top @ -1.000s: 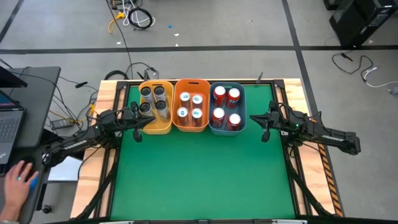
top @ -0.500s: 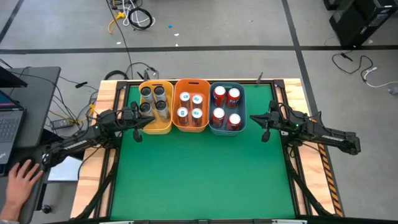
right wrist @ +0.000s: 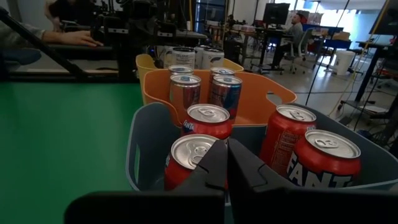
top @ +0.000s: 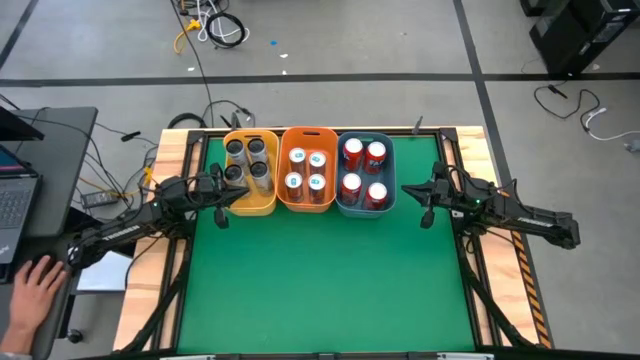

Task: Sort soda cans
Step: Return to Home Position

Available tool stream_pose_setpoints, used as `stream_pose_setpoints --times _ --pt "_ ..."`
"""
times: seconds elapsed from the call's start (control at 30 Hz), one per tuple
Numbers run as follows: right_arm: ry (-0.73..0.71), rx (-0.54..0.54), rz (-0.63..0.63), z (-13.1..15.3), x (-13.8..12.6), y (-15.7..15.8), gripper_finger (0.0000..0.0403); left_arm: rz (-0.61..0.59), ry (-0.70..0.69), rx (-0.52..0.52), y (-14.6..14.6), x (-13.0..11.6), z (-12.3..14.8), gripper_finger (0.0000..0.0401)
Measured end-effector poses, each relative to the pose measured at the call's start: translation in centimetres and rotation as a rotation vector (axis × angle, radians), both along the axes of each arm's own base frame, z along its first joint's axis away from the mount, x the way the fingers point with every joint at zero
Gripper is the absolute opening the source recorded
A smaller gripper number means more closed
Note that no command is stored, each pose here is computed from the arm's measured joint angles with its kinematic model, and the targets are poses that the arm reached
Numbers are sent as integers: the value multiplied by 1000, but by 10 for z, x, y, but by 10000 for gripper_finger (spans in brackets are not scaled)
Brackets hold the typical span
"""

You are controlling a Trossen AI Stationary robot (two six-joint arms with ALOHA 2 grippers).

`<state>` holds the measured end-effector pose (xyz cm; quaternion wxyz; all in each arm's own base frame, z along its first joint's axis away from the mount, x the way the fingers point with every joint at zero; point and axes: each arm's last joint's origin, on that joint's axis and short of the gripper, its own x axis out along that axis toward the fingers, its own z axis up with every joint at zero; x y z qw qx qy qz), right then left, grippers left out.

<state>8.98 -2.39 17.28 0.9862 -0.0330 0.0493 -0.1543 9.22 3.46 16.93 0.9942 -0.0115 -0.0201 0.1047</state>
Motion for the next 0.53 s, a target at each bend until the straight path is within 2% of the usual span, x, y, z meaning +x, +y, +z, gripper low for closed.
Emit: stream_pose_setpoints --times 0.53 --pt "0 0 0 0 0 0 4 0 0 0 0 0 0 8"
